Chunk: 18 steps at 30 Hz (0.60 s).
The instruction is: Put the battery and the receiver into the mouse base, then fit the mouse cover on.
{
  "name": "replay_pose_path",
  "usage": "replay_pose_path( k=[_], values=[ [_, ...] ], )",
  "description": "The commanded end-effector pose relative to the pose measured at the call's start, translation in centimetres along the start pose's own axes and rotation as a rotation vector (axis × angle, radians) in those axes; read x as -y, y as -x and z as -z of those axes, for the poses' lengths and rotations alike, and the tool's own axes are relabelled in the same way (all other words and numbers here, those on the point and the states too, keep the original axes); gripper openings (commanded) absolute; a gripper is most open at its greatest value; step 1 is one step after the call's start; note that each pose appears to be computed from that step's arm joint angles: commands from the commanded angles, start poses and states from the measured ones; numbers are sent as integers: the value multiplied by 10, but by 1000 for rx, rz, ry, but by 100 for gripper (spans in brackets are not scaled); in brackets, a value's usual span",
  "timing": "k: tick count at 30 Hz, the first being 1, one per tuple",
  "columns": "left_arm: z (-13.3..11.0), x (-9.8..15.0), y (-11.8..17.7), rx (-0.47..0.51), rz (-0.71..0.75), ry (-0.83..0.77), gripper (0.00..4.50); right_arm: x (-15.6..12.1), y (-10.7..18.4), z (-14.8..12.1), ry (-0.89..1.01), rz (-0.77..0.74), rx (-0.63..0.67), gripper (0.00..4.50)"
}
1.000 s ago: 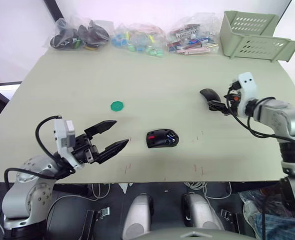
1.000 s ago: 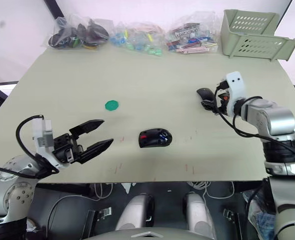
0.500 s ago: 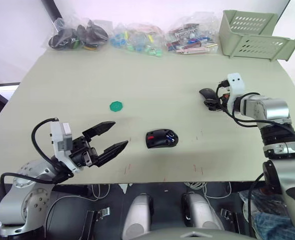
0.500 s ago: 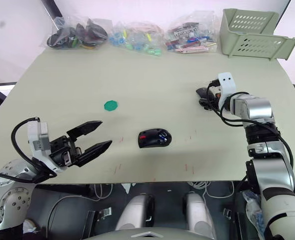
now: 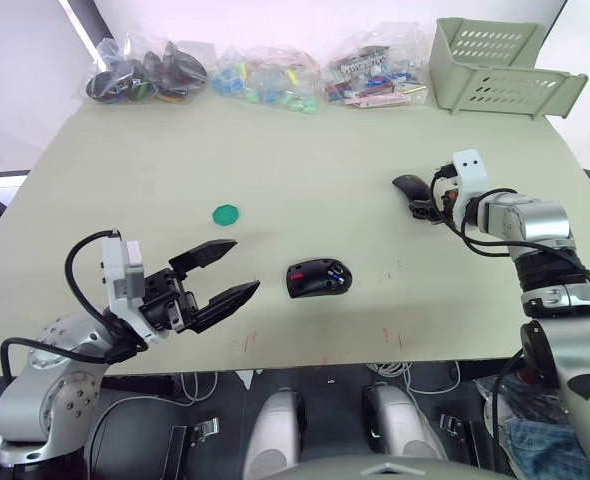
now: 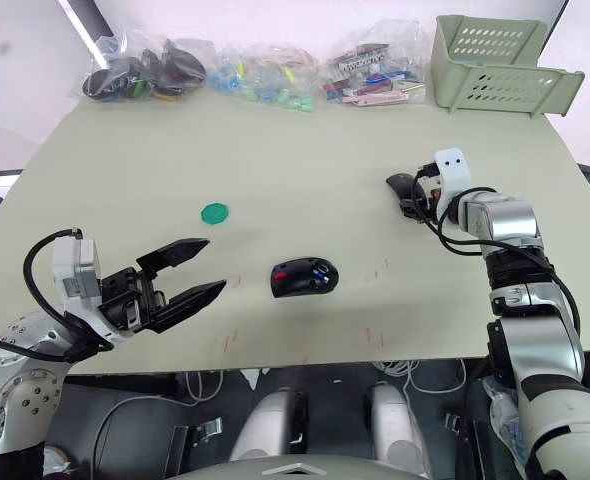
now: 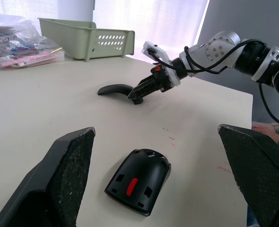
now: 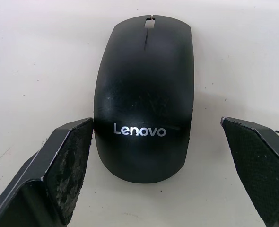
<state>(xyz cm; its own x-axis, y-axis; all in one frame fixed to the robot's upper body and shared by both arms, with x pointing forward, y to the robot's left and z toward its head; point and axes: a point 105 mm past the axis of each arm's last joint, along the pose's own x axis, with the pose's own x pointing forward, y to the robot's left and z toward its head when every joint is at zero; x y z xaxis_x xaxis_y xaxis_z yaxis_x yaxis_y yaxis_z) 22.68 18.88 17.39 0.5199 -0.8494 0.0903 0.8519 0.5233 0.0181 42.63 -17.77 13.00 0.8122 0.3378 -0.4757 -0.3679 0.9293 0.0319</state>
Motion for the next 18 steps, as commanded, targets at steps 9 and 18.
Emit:
replay_pose_path(
  k=[9,18],
  values=[
    [-5,3,3,16,10,-20,443,-5,3,-24,3,-20,77,450],
    [-5,2,2,13,9,-19,443,-3,4,-27,3,-16,85,450]
  ],
)
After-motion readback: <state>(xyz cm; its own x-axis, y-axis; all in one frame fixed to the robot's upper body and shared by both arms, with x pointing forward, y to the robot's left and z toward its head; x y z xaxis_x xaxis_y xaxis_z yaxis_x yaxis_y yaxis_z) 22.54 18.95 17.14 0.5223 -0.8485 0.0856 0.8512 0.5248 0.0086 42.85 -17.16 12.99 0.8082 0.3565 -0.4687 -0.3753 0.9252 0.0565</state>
